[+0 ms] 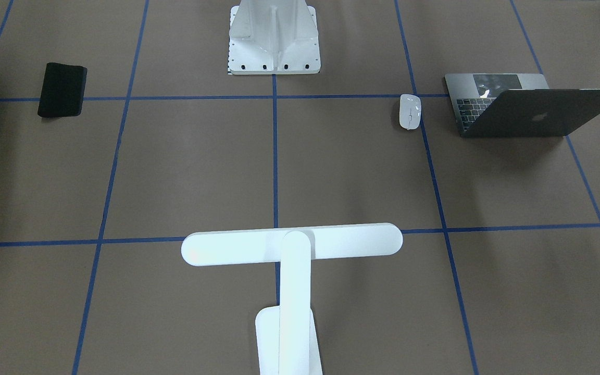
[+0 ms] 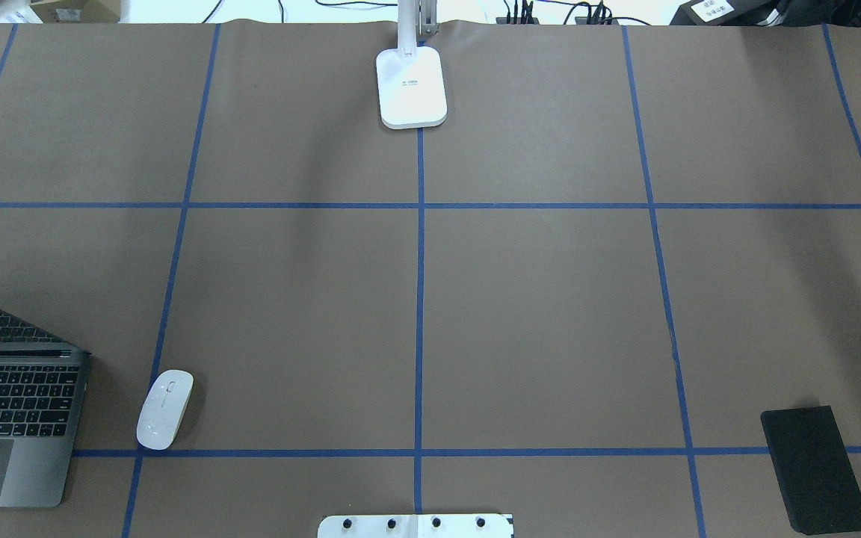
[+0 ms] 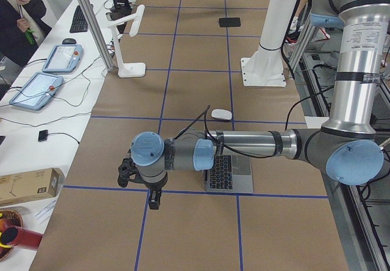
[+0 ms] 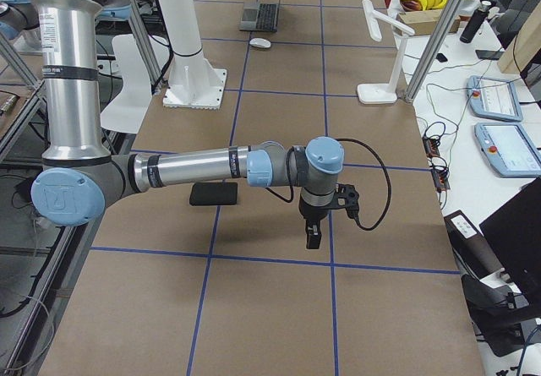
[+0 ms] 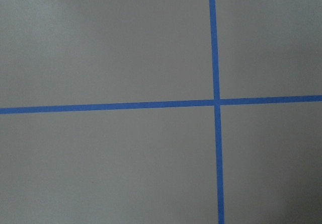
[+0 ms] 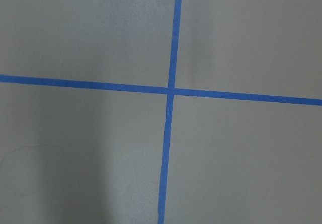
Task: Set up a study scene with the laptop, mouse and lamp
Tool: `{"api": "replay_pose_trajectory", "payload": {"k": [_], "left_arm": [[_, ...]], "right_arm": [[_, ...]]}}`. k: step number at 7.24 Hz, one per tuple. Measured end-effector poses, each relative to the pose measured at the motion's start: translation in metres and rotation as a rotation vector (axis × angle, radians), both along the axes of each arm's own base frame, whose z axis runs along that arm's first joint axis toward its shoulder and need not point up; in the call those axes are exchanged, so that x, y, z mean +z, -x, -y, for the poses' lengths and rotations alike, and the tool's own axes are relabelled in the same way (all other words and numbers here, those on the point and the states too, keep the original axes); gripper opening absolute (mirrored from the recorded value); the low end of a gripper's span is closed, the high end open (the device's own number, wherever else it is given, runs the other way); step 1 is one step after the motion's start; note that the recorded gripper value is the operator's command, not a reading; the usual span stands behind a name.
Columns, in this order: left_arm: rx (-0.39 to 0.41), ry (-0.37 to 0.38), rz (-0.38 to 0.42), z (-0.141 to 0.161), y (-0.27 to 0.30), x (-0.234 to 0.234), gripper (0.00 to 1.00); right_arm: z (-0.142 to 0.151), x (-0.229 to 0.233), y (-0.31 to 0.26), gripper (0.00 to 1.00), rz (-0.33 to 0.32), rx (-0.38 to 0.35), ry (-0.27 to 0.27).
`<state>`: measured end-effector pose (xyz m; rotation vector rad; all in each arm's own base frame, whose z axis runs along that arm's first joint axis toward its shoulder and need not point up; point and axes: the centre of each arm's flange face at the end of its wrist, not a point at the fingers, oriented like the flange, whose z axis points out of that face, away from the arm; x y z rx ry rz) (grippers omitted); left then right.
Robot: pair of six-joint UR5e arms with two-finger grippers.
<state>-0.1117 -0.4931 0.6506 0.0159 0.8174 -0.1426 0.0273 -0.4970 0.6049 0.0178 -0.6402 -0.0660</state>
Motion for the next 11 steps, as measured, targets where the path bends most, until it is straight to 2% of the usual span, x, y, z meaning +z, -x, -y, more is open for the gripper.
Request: {"api": "replay_pose_trajectory", "payload": {"k": [1, 3, 4, 6, 9, 11], "left_arm": [[-0.054, 0.067, -0.009, -0.01, -0.002, 0.004, 0.99], [-0.232, 0.256, -0.034, -0.046, -0.007, -0.001, 0.99], [-0.327, 0.358, -0.068, -0.064, -0.012, -0.01, 0.99], [-0.463, 0.545, -0.138, -0.079, -0.026, -0.029, 0.99], [-0.592, 0.774, -0.15, -0.075, -0.082, -0.091, 0.99], [-0.625, 0.869, -0.133, -0.09, -0.112, -0.111, 0.99]], "right_arm": [[-0.005, 0.004, 0.001, 1.0, -0.009, -0.005, 0.004], [-0.033, 0.003, 0.0, 1.0, -0.011, -0.008, 0.002], [-0.051, 0.003, -0.002, 1.0, -0.006, -0.011, 0.005], [-0.08, 0.012, -0.003, 1.0, 0.017, -0.017, 0.031], [-0.101, 0.01, -0.002, 1.0, 0.056, -0.02, 0.044], [-0.105, 0.009, -0.002, 1.0, 0.062, -0.02, 0.044]]}}
